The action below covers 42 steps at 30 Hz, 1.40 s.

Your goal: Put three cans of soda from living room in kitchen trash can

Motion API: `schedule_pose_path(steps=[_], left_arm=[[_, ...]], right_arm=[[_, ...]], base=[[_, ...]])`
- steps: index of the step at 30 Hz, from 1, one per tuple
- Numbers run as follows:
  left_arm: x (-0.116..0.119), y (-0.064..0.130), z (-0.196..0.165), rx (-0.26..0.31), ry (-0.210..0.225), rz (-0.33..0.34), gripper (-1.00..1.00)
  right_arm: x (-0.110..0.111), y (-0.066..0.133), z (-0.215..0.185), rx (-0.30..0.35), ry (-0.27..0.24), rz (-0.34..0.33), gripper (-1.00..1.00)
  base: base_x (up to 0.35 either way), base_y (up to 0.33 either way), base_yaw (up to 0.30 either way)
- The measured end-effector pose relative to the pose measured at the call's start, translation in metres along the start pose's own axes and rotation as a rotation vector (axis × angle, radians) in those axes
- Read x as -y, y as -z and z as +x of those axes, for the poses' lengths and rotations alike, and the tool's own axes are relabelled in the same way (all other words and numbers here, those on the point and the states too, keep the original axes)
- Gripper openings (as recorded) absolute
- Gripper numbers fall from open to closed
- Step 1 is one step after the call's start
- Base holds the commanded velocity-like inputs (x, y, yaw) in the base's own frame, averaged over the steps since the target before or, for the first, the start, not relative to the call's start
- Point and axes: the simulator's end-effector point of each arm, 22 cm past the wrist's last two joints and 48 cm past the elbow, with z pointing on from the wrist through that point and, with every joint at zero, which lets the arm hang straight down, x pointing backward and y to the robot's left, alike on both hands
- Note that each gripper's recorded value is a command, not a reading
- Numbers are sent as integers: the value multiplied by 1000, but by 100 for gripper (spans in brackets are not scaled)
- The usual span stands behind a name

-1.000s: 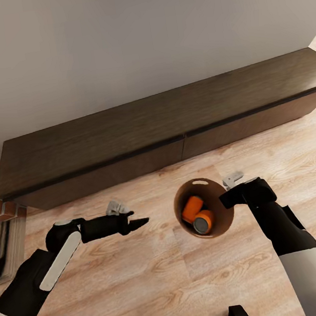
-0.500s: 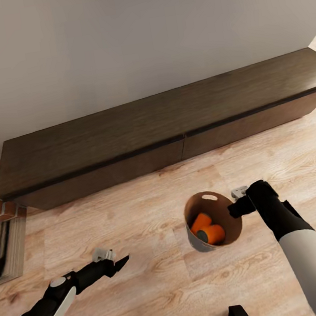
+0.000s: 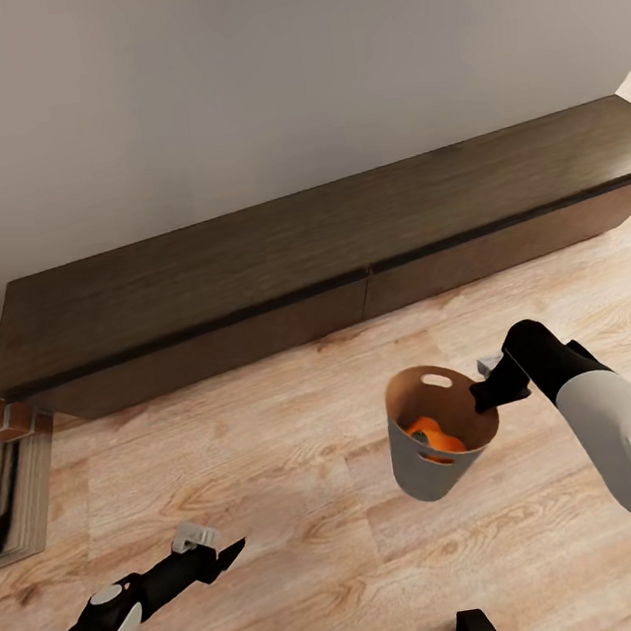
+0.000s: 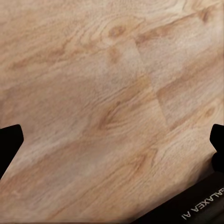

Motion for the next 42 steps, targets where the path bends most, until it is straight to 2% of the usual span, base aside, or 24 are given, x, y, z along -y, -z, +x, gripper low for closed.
schedule_pose_path(steps=[6,11,16,29,37,42], left_arm=[[-4,-6,5,-3,2,-2,100],[-8,-13,10,-3,1,-1,100],[-12,-21,15,-3,2,-3,100],[-21,-41,24,12,-3,3,100],[-21,-41,24,13,-5,4,100],[-25,-49,29,13,-6,4,100]], right_arm=[[-1,-6,-2,2,-23,-23,-100],[8,-15,-2,-2,-11,4,-100],[5,-24,-4,0,-21,-13,-100],[7,-51,-6,-4,-9,-4,-100],[7,-51,-6,-4,-10,-4,-100],[9,-60,-8,-3,-8,-1,-100]], base=[[0,0,0],[0,0,0],[0,0,0],[0,0,0],[0,0,0],[0,0,0]])
